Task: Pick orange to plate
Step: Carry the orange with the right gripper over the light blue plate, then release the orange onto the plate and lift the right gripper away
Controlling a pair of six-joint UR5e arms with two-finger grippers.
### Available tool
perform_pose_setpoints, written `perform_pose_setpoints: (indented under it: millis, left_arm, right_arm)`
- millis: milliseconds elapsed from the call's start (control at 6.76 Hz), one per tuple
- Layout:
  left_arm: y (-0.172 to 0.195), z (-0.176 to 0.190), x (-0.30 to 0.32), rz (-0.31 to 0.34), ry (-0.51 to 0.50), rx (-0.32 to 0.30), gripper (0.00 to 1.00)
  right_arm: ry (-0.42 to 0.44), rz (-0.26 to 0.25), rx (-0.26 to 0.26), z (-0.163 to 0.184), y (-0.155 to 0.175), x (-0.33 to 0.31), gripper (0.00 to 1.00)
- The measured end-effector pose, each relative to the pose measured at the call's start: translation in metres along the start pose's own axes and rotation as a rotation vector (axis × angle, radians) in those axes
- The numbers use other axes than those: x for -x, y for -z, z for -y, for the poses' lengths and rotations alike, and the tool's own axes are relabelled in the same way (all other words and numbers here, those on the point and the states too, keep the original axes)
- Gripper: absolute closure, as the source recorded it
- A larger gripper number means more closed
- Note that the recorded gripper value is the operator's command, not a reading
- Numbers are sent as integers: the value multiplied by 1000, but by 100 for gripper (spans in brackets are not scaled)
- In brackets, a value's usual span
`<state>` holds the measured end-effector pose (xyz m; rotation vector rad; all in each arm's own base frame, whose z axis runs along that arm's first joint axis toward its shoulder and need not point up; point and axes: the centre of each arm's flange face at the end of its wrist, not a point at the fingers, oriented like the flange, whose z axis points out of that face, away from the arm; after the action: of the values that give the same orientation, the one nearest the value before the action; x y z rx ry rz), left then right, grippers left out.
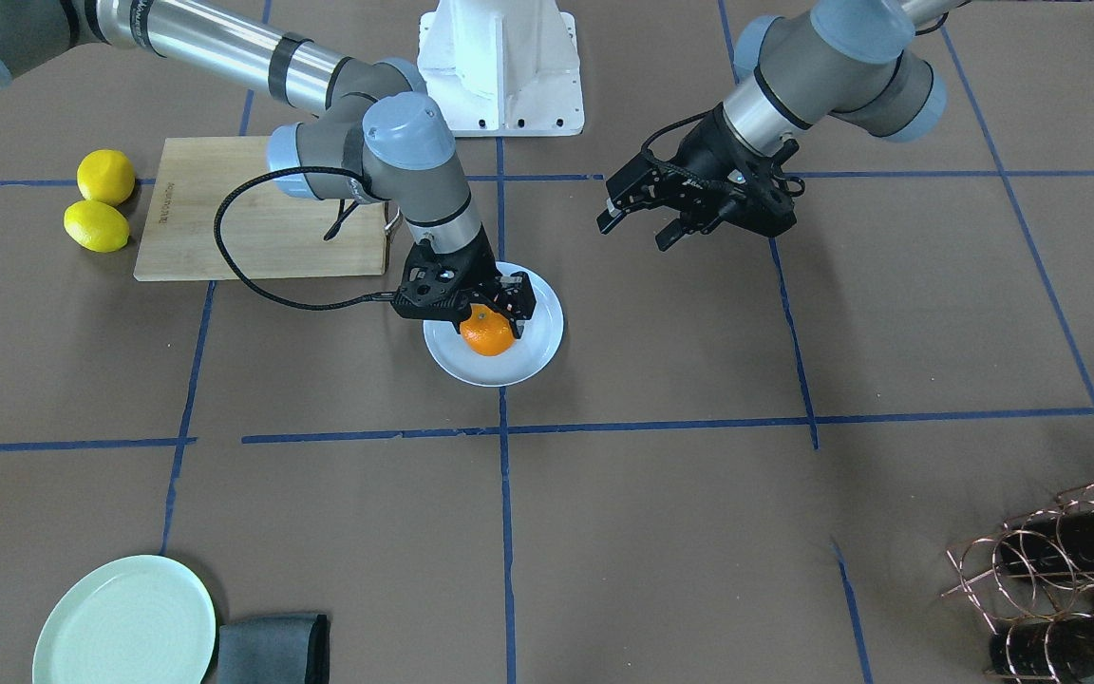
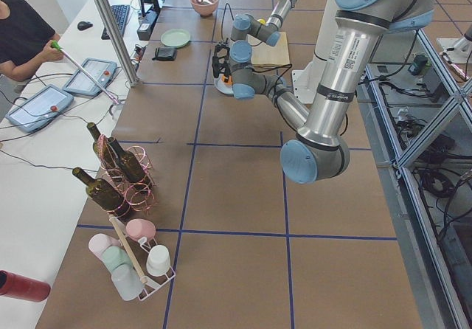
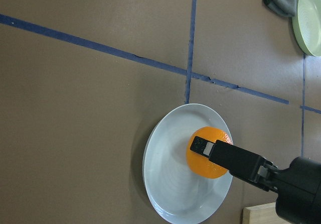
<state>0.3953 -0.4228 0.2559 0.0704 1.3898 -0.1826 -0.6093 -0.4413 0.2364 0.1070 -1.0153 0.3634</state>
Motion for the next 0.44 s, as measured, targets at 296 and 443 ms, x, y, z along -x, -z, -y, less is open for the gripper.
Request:
perform_pose_setpoints:
  millis: [296,443]
  left_arm:
    - [4,3,-1,-4,1,-9,0]
    - [9,8,2,0,6,-21,0]
  right_arm:
    - [5,28,-9,0,13,5,0]
    - [4,63,-3,5,39,-6,0]
